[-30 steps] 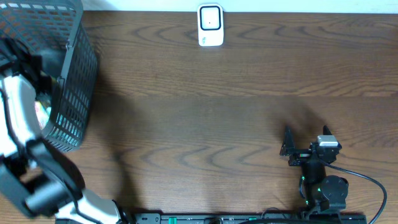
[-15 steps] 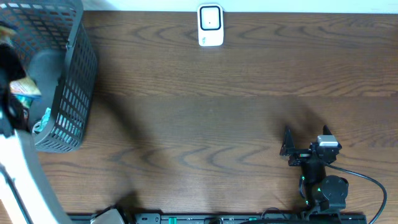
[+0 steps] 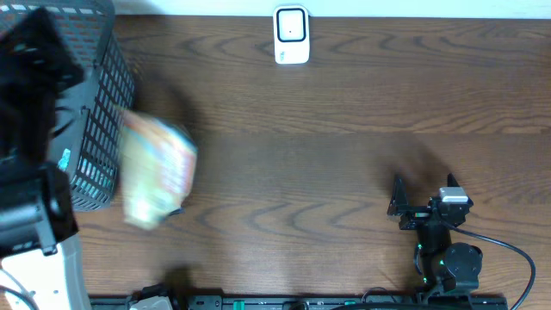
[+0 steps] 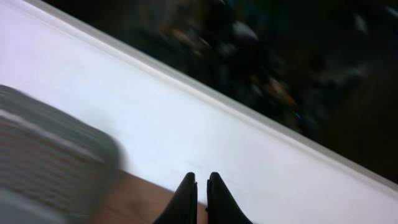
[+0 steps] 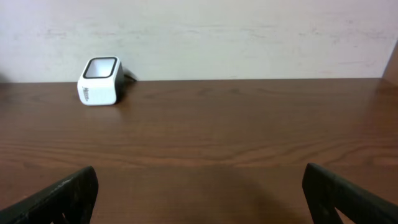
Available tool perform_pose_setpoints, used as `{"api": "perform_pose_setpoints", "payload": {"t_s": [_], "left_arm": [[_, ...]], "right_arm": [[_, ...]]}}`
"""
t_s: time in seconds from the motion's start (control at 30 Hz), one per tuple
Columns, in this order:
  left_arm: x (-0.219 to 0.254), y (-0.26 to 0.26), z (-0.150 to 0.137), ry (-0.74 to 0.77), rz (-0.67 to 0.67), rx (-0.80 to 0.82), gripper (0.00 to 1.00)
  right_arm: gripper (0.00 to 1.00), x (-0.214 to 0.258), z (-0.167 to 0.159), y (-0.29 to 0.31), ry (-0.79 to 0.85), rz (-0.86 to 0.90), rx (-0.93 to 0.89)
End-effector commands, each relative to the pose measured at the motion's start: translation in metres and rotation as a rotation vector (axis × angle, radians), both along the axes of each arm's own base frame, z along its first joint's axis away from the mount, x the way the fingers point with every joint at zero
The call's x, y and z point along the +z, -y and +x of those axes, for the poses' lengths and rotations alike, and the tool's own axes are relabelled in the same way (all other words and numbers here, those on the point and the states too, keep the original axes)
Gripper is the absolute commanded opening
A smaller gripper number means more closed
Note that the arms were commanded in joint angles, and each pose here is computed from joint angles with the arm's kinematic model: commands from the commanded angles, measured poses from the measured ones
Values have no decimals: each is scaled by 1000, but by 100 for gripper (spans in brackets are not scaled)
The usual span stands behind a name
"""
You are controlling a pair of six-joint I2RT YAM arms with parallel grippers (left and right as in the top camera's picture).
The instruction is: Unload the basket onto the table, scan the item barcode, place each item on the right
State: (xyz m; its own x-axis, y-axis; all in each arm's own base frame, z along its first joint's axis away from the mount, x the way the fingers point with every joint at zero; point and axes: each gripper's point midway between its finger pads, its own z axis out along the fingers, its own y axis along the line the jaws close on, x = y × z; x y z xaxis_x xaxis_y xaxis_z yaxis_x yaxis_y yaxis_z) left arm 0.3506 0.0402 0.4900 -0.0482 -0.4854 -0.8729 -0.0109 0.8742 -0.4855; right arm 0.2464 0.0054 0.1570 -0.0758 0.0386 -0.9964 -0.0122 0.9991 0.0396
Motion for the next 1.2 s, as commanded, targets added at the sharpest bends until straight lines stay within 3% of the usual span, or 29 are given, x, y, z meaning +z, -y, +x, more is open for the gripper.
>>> {"api": "perform_pose_setpoints", "payload": {"t_s": [0.0,0.13,0.3,0.33,0.37,0.53,0.83,1.03,1.17], "left_arm": [[-9,56,12,-37,-53,-187,7],[-49,103,25,-185,-68,-312,7],[-130,139,21,-480,-1,-417,8],[-144,142,18,-536,19,-433,13],[-169,146,11,-638,44,-455,35],[-233,154,-15,-915,124,-534,71],[-296,148,-62,-1211,417,-769,81],[-305,104,-63,-1319,609,-594,84],[-307,96,-67,-1342,661,-591,84]], "right_arm": [[99,0,0,-1,0,10,5],[99,0,0,-1,0,10,5],[99,0,0,-1,0,10,5],[99,0,0,-1,0,10,5],[99,0,0,-1,0,10,5],[99,0,0,-1,0,10,5],[99,0,0,-1,0,10,5],[99,0,0,-1,0,10,5],[99,0,0,-1,0,10,5]]}}
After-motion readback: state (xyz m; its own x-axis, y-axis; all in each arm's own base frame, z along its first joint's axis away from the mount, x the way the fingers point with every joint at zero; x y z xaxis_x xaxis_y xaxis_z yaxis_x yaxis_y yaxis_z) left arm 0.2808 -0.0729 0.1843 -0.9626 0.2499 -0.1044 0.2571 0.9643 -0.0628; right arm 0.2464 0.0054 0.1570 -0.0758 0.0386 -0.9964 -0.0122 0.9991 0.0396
